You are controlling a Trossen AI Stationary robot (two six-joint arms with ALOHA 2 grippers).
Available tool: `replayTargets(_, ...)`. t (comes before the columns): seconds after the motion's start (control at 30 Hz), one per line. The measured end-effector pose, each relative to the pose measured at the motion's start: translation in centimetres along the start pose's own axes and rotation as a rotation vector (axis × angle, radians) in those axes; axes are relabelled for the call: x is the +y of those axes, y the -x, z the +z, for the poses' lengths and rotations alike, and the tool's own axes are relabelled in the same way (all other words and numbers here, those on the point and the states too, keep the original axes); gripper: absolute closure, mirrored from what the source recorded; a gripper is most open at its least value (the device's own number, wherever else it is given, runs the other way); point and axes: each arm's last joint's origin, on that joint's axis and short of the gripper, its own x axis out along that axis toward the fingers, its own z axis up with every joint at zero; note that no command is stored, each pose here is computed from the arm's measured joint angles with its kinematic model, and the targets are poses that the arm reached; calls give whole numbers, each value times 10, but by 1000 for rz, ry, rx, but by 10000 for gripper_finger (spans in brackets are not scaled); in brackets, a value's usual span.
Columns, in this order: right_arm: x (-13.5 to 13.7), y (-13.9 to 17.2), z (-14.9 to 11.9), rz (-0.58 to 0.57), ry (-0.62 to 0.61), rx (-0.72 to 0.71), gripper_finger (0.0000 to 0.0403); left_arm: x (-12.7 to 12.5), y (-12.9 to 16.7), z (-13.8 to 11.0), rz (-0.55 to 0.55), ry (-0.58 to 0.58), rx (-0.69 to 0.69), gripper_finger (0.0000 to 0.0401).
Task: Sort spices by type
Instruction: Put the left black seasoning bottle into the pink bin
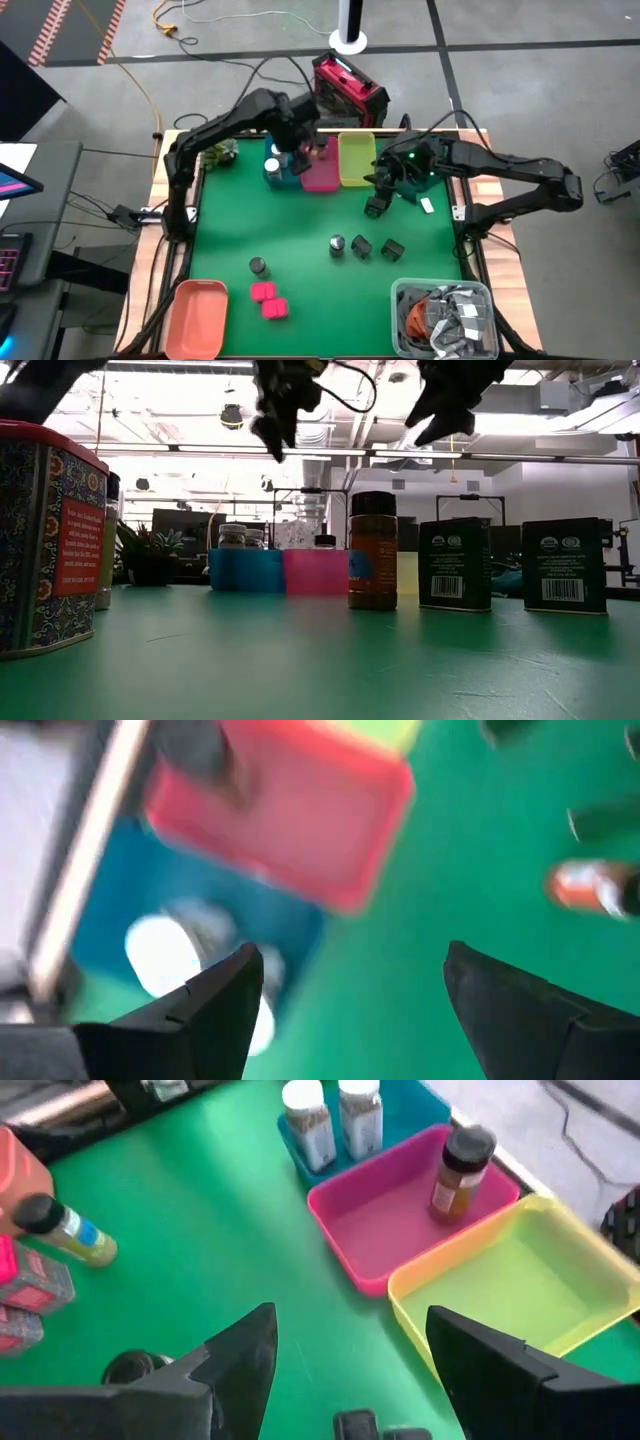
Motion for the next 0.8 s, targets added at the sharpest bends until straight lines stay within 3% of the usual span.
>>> replayTargets(0.07,1,7,0,9,5,-21,119,-20,5,-9,-10,54,45,107)
replayTargets(0.2,5,19,0,35,41,-54,119,-65,16,-16,-43,188,-4,107)
replayTargets(0.43,18,30,-4,98,117,-70,119,-118,20,-34,-22,360,3,107)
replayTargets(0.7,24,42,-7,135,128,-94,119,-174,23,-62,32,290,-35,107)
replayTargets(0.8,23,44,-7,136,127,-101,119,-182,12,-85,77,269,30,107)
